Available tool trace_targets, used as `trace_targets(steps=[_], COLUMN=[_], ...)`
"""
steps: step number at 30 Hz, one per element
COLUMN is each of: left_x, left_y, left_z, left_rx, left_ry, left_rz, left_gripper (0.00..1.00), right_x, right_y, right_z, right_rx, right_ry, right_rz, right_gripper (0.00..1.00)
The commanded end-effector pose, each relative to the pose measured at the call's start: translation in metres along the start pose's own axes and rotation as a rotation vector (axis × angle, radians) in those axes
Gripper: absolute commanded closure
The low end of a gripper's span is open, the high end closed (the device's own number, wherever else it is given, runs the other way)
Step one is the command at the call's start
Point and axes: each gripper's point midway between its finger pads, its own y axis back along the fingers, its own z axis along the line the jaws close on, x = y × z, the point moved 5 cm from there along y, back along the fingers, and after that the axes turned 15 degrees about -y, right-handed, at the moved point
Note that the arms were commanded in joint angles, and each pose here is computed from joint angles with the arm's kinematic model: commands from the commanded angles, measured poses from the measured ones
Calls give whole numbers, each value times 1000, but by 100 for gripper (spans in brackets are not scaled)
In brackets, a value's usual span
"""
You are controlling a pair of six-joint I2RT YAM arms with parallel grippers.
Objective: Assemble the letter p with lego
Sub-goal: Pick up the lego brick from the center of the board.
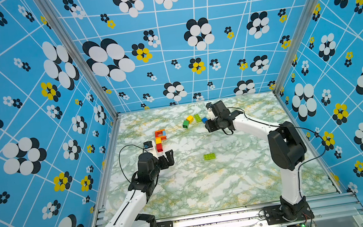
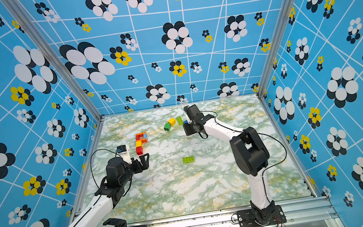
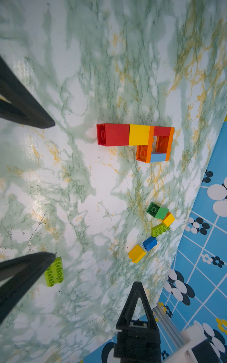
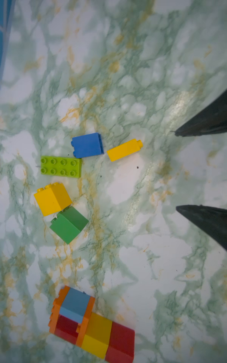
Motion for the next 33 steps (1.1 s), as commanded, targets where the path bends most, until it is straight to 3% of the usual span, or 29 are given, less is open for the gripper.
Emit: trace_targets(steps=[1, 9, 23, 27, 33], left_x=[5, 5, 7, 6, 7], left_y=[3, 4, -2, -3, -5], left_z=[0, 1, 3, 4, 3], left_rx=[29, 29, 19, 15, 20], left_ry=[13, 6, 0, 0, 1], left_rz=[-13, -28, -10, -7, 1], left_gripper=[1, 1, 1, 1, 1], right_x=[1, -2, 3, 4, 2], right_y=[-15, -47, -69, -64, -65], right_z=[-9, -26, -18, -18, -23], right_rx=[12, 116, 55, 75, 121], right_ry=[100, 186, 182, 188, 160], right_rz=[110, 164, 271, 250, 201], right_gripper=[50, 56, 67, 71, 84])
